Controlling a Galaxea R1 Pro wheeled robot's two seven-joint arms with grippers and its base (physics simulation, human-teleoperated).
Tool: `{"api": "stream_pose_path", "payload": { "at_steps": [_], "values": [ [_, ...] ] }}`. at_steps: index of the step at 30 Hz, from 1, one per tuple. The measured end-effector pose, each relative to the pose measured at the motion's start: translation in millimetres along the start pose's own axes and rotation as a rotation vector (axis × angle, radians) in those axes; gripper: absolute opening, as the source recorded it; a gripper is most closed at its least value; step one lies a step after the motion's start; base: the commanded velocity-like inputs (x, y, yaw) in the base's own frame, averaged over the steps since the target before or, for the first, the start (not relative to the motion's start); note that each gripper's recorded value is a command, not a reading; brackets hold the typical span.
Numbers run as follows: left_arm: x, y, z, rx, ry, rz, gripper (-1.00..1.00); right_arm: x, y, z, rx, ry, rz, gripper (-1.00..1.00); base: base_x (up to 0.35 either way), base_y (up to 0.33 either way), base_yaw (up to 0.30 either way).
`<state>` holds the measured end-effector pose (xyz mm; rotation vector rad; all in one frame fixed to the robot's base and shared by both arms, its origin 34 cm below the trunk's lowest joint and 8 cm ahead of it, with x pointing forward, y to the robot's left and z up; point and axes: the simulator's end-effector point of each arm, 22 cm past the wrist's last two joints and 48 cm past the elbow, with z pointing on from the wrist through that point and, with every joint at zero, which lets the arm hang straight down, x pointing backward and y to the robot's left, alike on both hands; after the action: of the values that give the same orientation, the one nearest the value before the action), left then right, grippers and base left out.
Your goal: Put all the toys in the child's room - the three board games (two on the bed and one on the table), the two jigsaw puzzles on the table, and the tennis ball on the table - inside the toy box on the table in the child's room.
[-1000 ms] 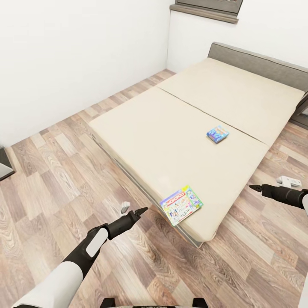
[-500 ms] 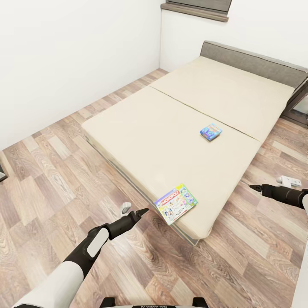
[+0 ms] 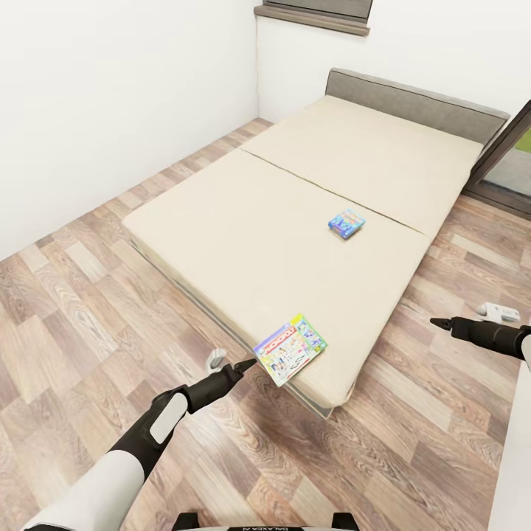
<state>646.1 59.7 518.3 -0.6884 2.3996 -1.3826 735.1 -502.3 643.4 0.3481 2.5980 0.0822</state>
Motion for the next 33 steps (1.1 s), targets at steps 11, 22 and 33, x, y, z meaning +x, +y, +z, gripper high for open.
{"api": "stream_pose_path", "payload": {
  "at_steps": [11,22,33],
  "values": [
    [0.4,-0.5,0.4,0.001,0.0,0.0,1.0,-0.1,0.1,-0.1,0.0,0.0,0.0,1.0,0.0,0.0,-0.011],
    [0.4,0.0,0.3,-0.001,0.001,0.0,1.0,0.5,-0.1,-0.1,0.0,0.001,0.0,1.0,0.0,0.0,-0.075],
    [-0.5,0.8,-0.6,-0.002,0.0,0.001,1.0,0.9,0.6,0.2,-0.001,0.001,0.001,1.0,0.0,0.0,-0.071]
  ]
}}
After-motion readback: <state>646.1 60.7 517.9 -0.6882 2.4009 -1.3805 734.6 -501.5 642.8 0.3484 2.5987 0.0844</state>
